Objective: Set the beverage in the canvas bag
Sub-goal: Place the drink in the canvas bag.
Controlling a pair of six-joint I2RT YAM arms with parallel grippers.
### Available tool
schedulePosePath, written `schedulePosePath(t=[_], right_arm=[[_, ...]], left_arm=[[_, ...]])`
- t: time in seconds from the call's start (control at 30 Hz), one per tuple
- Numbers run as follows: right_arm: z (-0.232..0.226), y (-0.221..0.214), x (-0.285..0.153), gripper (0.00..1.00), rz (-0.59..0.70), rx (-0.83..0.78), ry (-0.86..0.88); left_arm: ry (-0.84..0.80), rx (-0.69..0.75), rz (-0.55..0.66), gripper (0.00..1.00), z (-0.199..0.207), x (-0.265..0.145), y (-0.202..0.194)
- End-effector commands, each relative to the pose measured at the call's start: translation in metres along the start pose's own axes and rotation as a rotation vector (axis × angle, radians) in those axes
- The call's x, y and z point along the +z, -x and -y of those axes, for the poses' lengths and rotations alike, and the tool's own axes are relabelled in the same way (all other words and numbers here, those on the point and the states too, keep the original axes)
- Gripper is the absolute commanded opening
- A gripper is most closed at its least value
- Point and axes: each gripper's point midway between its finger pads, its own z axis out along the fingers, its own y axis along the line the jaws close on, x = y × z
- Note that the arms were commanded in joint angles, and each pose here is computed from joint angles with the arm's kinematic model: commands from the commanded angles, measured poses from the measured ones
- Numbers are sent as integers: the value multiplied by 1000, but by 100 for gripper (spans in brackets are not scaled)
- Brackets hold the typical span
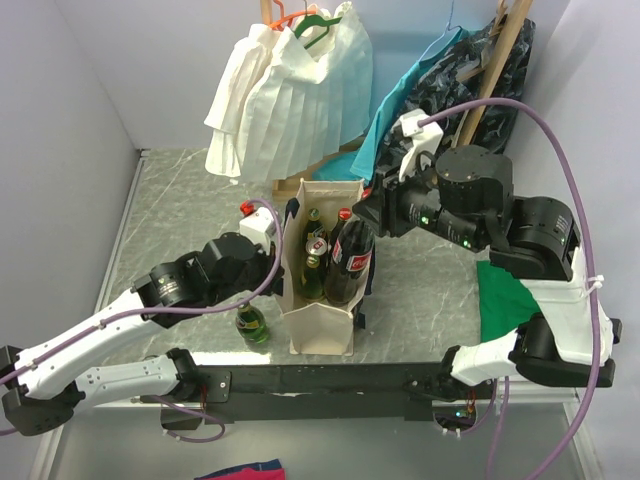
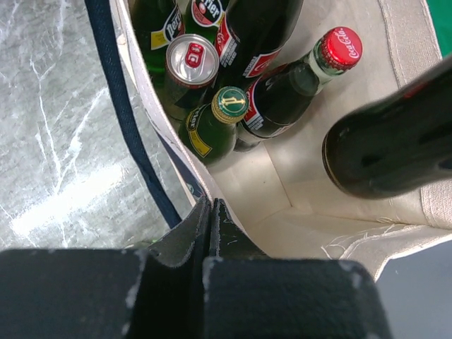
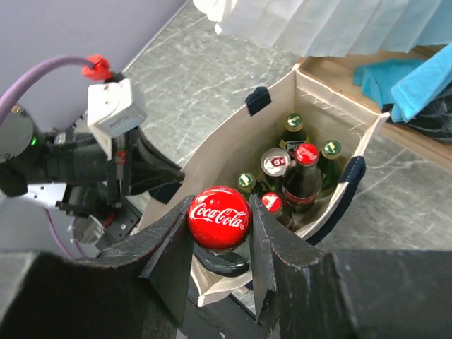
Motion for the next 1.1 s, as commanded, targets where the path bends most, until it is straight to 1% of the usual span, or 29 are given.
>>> schedulePosePath(t=[0.0,0.53,0.83,1.07], right_arm=[[-19,66,-21,0,270,74,58],[-25,40,-13,0,199,13,-26],[-49,25,4,0,151,-29,11],[-70,24,16,0,155,-46,45]], left_arm=[[-28,-28,115,1,10,-11,38],[-6,-19,146,1,7,-18,49],[-17,-7,142,1,9,-18,50],[-28,-11,145,1,11,-18,50]])
